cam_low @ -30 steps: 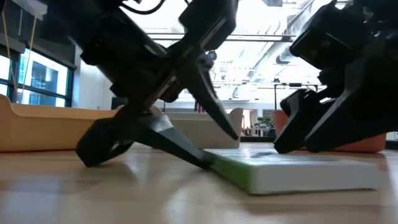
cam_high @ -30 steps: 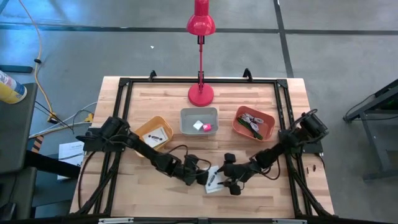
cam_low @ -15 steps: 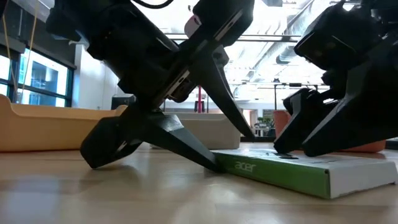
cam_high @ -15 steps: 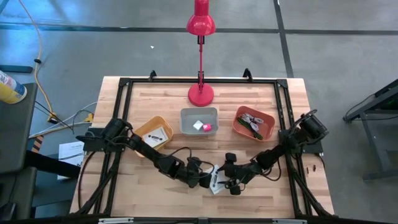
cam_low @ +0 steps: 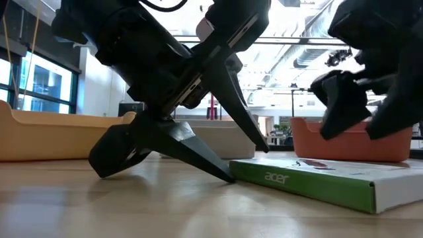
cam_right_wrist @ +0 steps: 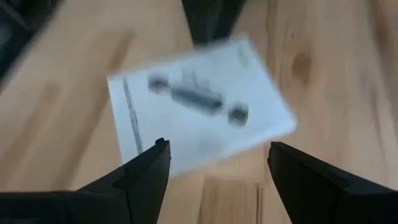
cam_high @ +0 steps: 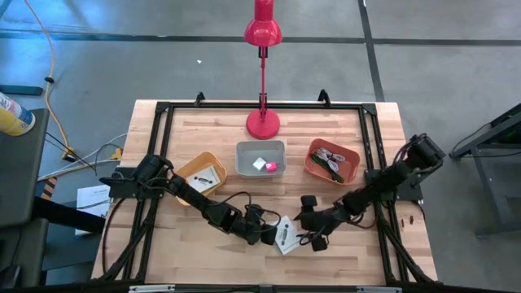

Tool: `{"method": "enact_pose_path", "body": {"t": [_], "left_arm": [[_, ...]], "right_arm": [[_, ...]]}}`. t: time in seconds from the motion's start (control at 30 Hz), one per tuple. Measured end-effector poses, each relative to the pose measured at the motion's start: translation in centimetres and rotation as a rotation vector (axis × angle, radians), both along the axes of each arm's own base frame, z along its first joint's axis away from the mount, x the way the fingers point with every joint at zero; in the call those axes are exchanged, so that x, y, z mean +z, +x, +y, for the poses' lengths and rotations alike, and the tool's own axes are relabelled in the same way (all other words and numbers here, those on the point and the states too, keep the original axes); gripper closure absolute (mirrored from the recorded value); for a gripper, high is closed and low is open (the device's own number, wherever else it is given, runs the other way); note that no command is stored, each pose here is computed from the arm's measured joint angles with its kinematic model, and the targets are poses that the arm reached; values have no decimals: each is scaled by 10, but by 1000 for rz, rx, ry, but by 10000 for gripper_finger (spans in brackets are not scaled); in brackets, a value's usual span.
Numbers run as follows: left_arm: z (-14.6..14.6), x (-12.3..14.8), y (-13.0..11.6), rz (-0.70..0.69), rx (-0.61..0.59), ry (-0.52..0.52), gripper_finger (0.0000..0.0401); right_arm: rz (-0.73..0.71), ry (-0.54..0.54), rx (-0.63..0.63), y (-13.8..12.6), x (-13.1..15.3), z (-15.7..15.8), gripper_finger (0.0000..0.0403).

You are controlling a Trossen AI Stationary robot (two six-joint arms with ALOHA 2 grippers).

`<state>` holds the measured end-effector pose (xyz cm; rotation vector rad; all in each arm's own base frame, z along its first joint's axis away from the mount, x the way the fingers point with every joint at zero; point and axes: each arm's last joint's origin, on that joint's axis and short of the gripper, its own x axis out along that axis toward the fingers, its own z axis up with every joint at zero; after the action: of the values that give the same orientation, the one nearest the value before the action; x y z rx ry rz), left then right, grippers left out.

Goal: Pick and place items into bin
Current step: Put the white card reader box into the yellow bin

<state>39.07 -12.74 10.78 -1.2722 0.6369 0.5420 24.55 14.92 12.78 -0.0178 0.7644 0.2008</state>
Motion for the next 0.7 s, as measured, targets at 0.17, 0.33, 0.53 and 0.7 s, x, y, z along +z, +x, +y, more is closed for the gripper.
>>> {"method": "enact_pose_path", "body": {"t": [0.17, 0.33, 0.53, 0.7], "left_arm": [[0, 1, 0, -9, -2, -2, 240], [-3, 2, 1, -34, -12, -12, 240], [-10, 2, -1, -34, -47, -40, 240], [-13, 2, -2, -22, -57, -46, 240]], "right_arm": [[122, -27, 50, -8, -15, 3, 144], [58, 30, 44, -2, -28, 16, 144], [-19, 95, 6, 10, -35, 27, 144], [-28, 80, -2, 22, -38, 35, 144]]}}
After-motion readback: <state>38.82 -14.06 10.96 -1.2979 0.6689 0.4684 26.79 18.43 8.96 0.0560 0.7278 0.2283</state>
